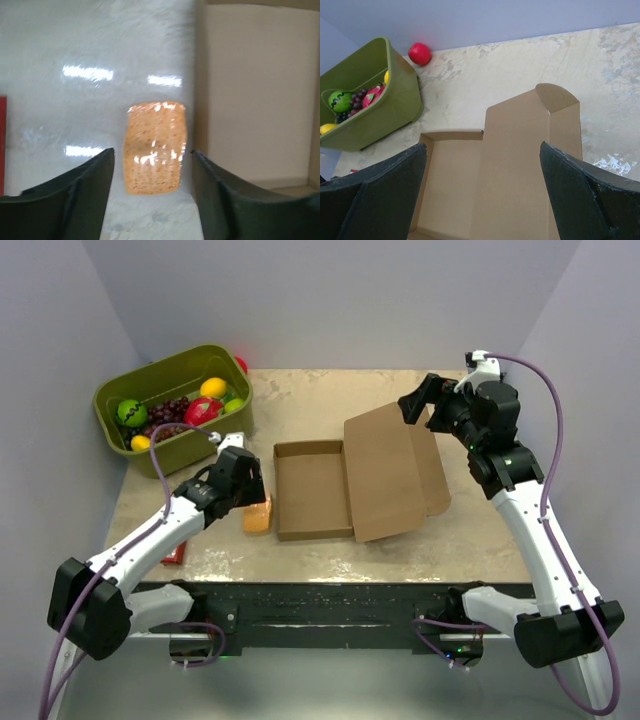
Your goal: Fold the paper box
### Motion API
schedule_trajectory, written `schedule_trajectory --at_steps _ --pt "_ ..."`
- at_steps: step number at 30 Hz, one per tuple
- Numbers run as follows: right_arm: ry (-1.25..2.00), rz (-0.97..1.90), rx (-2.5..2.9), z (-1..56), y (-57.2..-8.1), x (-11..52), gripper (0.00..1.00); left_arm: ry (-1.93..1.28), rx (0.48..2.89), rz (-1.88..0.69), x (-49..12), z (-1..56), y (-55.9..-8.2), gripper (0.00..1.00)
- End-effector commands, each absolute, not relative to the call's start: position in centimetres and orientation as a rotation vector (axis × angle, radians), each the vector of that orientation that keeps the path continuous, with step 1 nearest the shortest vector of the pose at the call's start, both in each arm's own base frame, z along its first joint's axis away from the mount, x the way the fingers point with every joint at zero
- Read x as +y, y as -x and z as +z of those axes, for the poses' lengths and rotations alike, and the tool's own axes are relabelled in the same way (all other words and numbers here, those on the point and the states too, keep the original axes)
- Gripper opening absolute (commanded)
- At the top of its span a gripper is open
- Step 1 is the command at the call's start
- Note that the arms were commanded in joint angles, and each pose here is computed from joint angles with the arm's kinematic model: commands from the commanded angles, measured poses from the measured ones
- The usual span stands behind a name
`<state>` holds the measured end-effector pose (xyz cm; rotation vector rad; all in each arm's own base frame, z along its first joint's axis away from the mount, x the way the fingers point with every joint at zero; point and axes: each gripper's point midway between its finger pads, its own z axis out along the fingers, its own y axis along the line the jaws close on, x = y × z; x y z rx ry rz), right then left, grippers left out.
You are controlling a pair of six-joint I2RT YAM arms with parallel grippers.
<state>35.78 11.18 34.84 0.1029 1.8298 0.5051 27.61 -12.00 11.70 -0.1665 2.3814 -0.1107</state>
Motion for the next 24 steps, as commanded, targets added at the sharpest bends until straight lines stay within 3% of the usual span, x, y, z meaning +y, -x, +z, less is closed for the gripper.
schedule_trajectory --at_steps 1,4,9,24 --pt "-0.088 0.516 1.764 36.9 -35.5 11.1 0.99 0.153 2.429 -0.179 -12.0 10.3 -27.1 0.85" --pt "-0.087 0.518 1.764 36.9 -35.4 11.1 0.99 0.141 2.481 -0.116 -11.0 8.7 -26.9 0.94" --pt "-0.091 0.508 1.759 37.1 -35.3 10.9 0.99 0.119 2.536 -0.173 -11.1 6.8 -27.1 0.99" --pt "-0.093 0.508 1.766 36.8 -35.7 11.0 0.99 0.023 2.567 -0.262 -12.8 5.0 -27.7 1.0"
